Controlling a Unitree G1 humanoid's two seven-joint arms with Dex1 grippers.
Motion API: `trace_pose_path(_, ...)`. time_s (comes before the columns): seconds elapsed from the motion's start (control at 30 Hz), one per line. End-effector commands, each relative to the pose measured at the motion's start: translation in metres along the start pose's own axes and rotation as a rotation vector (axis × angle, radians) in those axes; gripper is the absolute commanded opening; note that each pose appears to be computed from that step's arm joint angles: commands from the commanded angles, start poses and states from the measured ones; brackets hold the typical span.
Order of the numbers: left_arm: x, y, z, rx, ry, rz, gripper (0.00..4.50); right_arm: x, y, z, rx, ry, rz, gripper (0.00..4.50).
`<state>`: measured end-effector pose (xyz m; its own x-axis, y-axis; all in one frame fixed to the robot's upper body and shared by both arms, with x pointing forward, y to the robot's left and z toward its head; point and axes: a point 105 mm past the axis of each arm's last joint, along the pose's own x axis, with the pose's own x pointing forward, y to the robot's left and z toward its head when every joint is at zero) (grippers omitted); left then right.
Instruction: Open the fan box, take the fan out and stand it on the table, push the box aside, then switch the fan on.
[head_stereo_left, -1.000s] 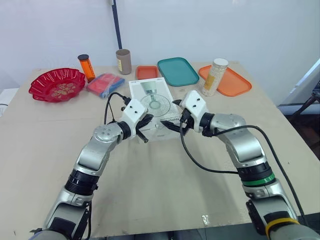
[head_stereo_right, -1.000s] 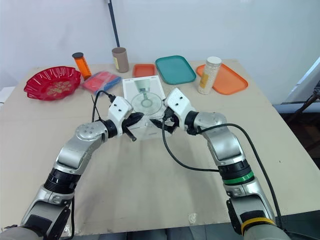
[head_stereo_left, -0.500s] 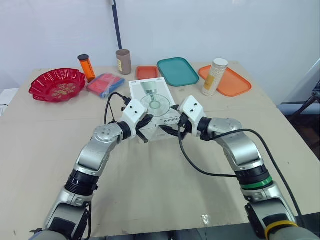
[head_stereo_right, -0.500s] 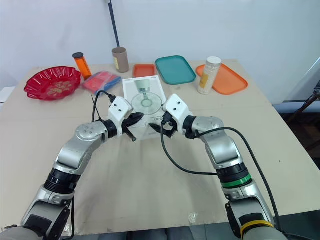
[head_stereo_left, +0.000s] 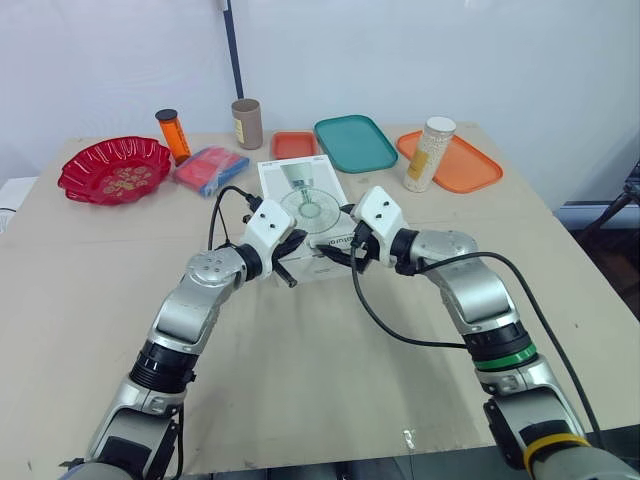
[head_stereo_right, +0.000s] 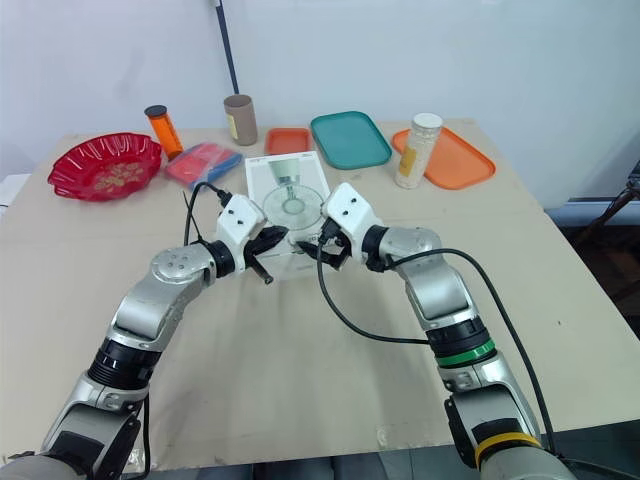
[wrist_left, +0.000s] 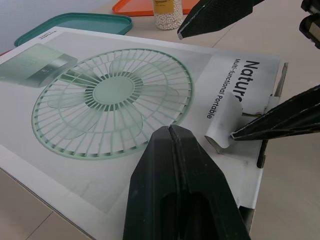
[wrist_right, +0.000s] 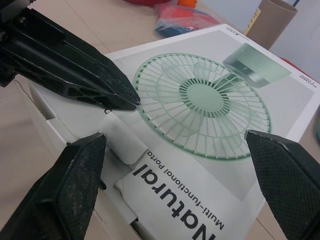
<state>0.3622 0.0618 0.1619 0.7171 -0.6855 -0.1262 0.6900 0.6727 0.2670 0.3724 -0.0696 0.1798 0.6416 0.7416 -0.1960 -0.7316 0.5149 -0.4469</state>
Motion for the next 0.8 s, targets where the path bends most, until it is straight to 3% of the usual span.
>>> trace_pose_path(0.03,0.001,-0.007,-0.009,-0.005,0.03,-0.027,0.05,0.003,-0.009,0.011,-0.038,-0.023,-0.041,4.5)
trace_pose_path(0.3,0.0,-0.005,-0.01,-0.007,0.032,-0.023,0.05,-0.026,-0.02,0.031,0.057,-0.118,-0.041,4.5)
trace_pose_path(0.53,0.001,-0.004,-0.009,-0.007,0.03,-0.023,0.05,-0.059,0.003,0.01,0.011,-0.044,0.107,4.5)
trace_pose_path(0.8,-0.001,-0.003,-0.01,-0.005,0.038,-0.016,0.05,-0.059,0.014,-0.005,-0.014,0.005,0.162,4.5)
